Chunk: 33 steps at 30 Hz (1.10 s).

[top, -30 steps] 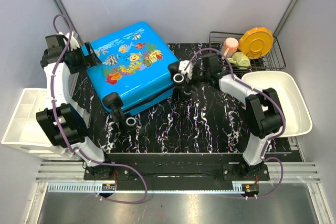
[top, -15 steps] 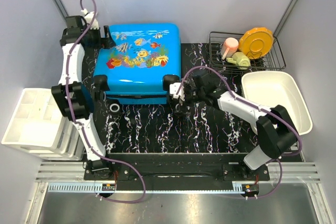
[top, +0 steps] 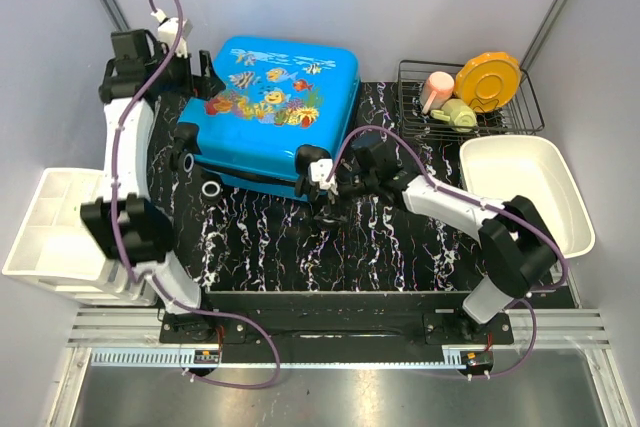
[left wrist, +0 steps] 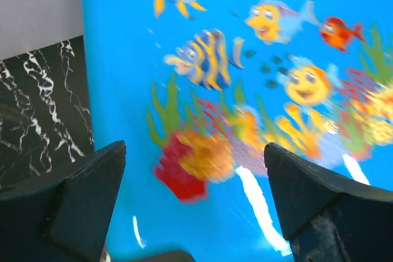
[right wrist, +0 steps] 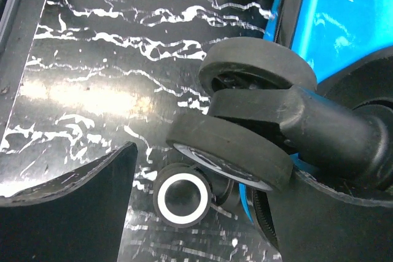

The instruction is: Open, take out, and arrange the luggage

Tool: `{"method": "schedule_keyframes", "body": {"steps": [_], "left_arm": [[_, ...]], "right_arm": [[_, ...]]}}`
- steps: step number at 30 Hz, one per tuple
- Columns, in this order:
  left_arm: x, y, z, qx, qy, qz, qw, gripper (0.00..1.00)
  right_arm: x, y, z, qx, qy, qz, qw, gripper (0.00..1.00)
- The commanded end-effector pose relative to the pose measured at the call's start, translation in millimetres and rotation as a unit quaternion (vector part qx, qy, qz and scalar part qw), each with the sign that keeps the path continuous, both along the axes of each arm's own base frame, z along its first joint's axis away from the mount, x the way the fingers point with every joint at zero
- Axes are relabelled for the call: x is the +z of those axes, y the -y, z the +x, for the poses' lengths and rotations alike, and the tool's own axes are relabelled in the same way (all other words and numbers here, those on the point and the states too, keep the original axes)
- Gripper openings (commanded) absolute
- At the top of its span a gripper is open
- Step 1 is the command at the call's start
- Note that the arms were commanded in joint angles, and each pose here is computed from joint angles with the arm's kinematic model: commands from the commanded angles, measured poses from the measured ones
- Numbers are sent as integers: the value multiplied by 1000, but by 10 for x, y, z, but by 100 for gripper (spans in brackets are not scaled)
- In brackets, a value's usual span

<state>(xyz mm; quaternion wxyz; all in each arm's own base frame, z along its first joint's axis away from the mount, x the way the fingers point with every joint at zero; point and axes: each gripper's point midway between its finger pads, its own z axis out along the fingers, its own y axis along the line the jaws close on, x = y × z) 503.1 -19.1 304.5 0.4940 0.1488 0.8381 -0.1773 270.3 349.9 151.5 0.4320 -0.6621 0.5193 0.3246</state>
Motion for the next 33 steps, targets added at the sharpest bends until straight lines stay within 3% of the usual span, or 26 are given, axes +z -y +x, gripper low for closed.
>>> {"method": "schedule_keyframes", "body": {"steps": [1, 6, 9, 14, 16, 21, 26, 29, 33], "left_arm": [[544, 235, -662, -47, 73, -4, 996, 99], [202, 335, -1171, -65, 31, -10, 997, 99], [106, 379, -1379, -68, 21, -15, 997, 98], [102, 426, -1568, -65, 27, -26, 997, 98], [118, 445, -1591, -65, 27, -33, 997, 98], [83, 521, -1636, -77, 16, -51, 996, 97], [71, 669, -1761, -120, 22, -29, 992, 97], [5, 719, -1875, -131, 20, -2, 991, 96], [-96, 775, -2010, -135, 18, 23, 990, 97]], "right_arm": [[663, -616, 9, 55, 64, 120, 989, 89], [792, -992, -104, 74, 70, 147, 984, 88], [907, -1018, -111, 43, 45, 155, 986, 86], [678, -439, 59, -111, -8, 123, 986, 77], [791, -171, 94, -161, -24, 137, 977, 75], [499, 277, 355, -234, -39, 116, 965, 72], [418, 226, 616, -236, -78, 113, 962, 69], [310, 206, 637, -214, -102, 84, 968, 73], [247, 217, 749, -217, -76, 58, 971, 77]]}}
